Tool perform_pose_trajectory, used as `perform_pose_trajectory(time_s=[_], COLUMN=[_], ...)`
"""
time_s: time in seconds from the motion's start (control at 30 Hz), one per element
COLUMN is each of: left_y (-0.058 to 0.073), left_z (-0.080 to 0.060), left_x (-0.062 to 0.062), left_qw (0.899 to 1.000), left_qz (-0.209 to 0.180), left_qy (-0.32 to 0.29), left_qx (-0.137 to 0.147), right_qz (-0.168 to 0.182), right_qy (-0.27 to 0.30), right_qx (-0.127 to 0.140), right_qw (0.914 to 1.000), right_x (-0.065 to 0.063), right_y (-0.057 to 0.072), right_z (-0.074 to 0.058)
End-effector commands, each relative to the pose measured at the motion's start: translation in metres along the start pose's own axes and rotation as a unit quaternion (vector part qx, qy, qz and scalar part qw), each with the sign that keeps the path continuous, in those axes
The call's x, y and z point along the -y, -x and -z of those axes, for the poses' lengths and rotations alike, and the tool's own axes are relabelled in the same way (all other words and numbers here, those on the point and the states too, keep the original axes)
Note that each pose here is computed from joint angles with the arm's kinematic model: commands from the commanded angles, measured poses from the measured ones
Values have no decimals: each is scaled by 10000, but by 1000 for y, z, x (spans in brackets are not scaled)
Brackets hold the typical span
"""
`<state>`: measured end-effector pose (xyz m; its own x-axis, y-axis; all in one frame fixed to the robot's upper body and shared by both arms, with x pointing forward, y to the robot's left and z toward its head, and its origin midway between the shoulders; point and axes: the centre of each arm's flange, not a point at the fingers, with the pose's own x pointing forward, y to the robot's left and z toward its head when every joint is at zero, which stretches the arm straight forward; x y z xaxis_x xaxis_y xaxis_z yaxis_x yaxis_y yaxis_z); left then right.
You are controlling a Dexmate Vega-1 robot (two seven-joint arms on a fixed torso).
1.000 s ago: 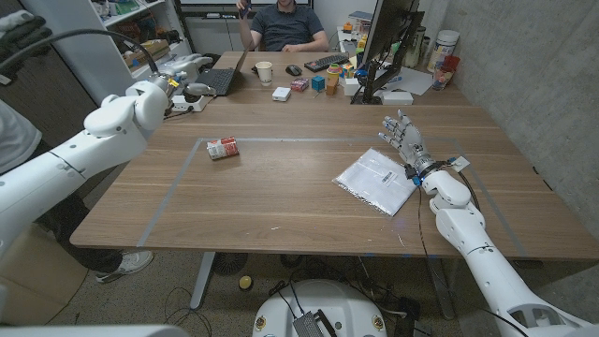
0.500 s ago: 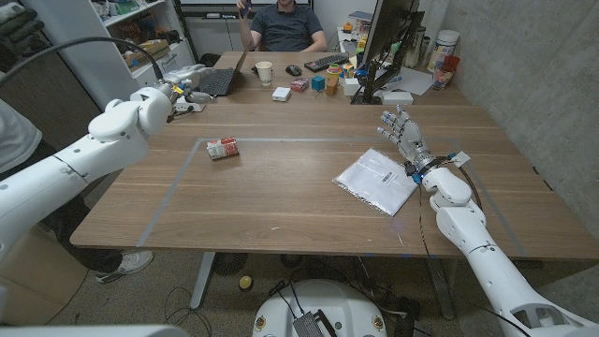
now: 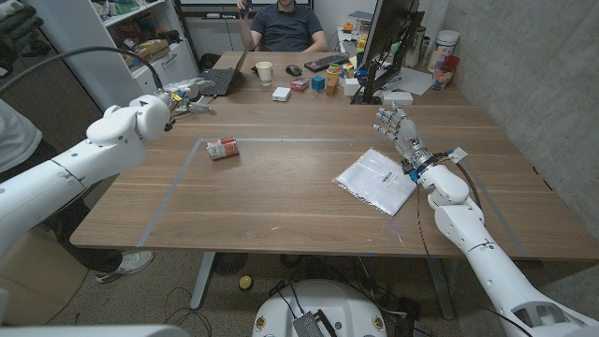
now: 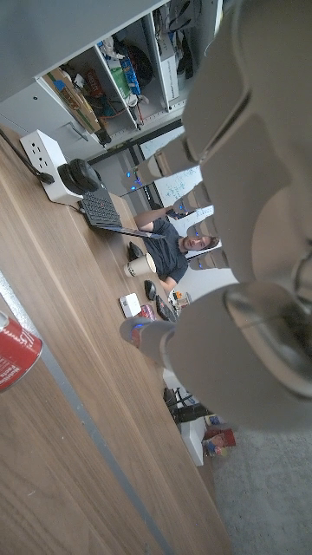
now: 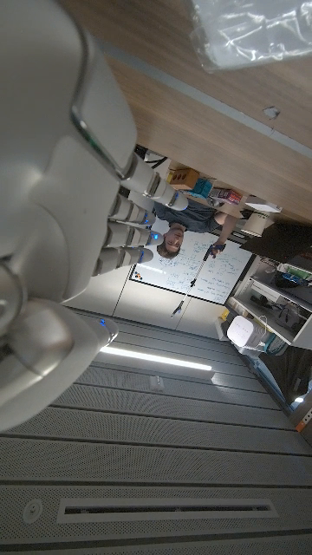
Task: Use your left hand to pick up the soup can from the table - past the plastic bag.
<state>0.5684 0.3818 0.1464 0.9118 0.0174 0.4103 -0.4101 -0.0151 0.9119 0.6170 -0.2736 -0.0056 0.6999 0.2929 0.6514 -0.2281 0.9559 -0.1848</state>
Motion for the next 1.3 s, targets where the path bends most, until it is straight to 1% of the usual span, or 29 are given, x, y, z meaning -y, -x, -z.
perform_pose_trajectory(time_s=[0.03,0.1,0.13,0.3,0.5,0.63,0.73,0.93,1.3], left_y=[-8,-10,-12,-17,-24,-28,-28,-30,-37], left_z=[4,4,4,3,6,6,4,2,-2], left_x=[13,14,18,27,36,39,40,44,55], left_qw=[9996,9996,9994,9988,9977,9968,9966,9959,9942], left_qz=[257,286,350,486,673,797,818,896,1062], left_qy=[59,67,73,23,92,92,86,105,131], left_qx=[-18,-14,-2,-17,-54,-27,-11,16,79], right_qz=[-158,-184,-220,-250,-269,-239,-301,-319,-366], right_qy=[7,-5,-15,-28,-69,-37,-10,17,42], right_qx=[13,9,-10,-34,-39,-32,-21,-24,17], right_qw=[9999,9998,9998,9997,9996,9997,9995,9995,9993], right_x=[-6,-6,-7,-8,-7,-6,-4,-4,-3], right_y=[-6,-7,-9,-10,-11,-11,-11,-11,-13], right_z=[-2,-1,0,2,3,3,2,2,1])
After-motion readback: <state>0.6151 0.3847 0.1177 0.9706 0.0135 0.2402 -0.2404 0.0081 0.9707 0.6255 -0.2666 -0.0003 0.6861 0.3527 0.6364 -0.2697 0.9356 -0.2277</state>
